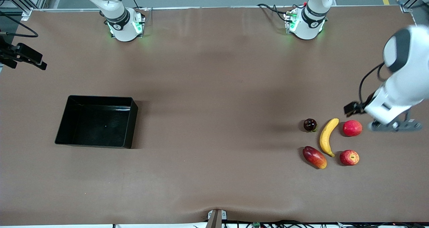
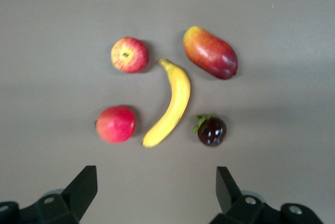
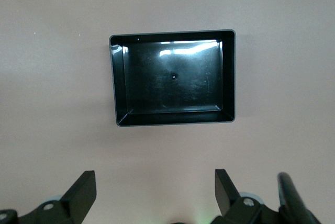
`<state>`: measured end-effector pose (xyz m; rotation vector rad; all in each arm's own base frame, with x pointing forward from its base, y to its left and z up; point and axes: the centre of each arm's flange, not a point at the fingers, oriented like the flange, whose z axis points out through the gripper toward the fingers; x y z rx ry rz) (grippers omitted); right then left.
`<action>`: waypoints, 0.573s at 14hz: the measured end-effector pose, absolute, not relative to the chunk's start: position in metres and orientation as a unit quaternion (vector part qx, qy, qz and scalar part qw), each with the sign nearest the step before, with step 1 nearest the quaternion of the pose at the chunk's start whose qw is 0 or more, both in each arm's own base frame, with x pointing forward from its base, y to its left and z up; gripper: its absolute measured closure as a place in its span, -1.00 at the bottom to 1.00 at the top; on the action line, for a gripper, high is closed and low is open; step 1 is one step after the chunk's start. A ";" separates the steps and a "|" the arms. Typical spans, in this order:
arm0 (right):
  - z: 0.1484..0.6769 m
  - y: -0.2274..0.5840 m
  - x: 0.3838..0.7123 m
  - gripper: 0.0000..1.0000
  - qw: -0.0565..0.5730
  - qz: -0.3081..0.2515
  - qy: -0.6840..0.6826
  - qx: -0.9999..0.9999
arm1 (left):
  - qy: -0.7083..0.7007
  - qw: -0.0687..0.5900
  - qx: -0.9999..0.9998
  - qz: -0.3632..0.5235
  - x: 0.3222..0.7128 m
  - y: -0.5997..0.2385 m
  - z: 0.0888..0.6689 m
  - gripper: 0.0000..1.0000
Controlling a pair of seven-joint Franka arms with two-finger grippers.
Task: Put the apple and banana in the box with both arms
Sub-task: 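Reach the left gripper down to the red-yellow apple beside the banana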
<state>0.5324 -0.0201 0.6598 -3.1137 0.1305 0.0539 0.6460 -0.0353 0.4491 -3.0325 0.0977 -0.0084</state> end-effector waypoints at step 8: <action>0.661 -0.020 0.532 -1.00 0.011 0.017 0.042 -0.999 | 0.090 0.078 -0.992 -0.039 0.700 -0.008 0.328 -1.00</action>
